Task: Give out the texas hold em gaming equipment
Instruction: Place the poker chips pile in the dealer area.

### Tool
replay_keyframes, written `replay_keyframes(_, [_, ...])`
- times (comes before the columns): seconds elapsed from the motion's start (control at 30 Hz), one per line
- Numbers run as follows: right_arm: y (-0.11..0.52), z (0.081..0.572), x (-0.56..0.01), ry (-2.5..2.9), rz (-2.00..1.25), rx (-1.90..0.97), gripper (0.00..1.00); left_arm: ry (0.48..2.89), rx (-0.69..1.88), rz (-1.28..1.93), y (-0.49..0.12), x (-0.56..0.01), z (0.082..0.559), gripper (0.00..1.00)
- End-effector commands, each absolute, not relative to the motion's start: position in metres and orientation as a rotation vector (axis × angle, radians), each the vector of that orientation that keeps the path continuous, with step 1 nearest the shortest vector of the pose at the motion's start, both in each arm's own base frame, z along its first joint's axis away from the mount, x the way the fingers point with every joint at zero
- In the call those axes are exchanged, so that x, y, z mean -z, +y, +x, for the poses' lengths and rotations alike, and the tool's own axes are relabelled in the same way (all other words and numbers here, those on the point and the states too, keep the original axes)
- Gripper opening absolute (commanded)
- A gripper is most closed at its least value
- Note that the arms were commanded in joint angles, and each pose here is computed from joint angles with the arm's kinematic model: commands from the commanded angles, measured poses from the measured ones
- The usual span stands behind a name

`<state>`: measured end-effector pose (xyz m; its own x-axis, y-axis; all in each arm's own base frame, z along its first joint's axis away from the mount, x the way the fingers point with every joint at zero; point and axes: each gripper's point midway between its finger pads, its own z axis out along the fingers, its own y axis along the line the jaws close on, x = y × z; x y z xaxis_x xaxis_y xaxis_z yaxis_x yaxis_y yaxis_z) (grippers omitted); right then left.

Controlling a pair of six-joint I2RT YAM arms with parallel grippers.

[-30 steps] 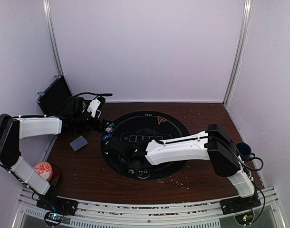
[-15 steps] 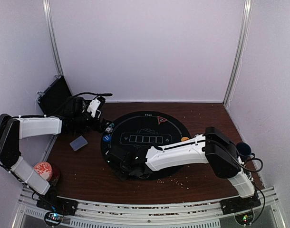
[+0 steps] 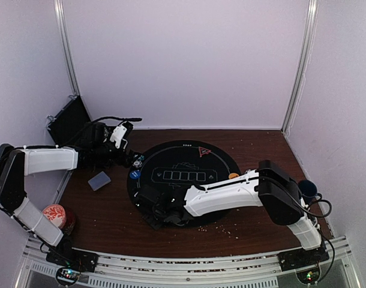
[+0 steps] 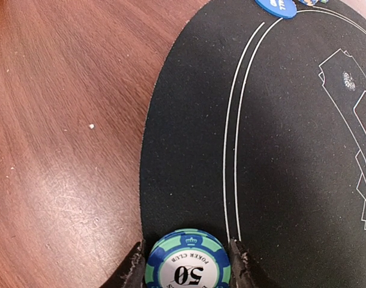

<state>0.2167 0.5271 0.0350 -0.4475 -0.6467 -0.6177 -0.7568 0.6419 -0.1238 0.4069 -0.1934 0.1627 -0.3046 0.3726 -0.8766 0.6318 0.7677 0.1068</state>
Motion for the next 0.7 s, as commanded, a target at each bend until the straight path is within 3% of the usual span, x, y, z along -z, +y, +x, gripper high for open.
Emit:
replay_keyframes(0.0, [0.5222,0.2150,-0.0227,2.228,-1.106,-0.183,0.41,1.894,0.327,0.749,-0.1935,-0.1702,0.4114,0.98])
replay_keyframes(0.37, [0.5169,0.2145,-0.0209,2.236,-1.106,-0.166,0.44,1.895,0.328,0.751,-0.1940,-0.1699,0.4112,0.98])
replay_keyframes(0.67, [0.5167,0.2174,-0.0301,2.221,-1.087,-0.161,0.63,1.895,0.329,0.750,-0.1936,-0.1699,0.4116,0.98])
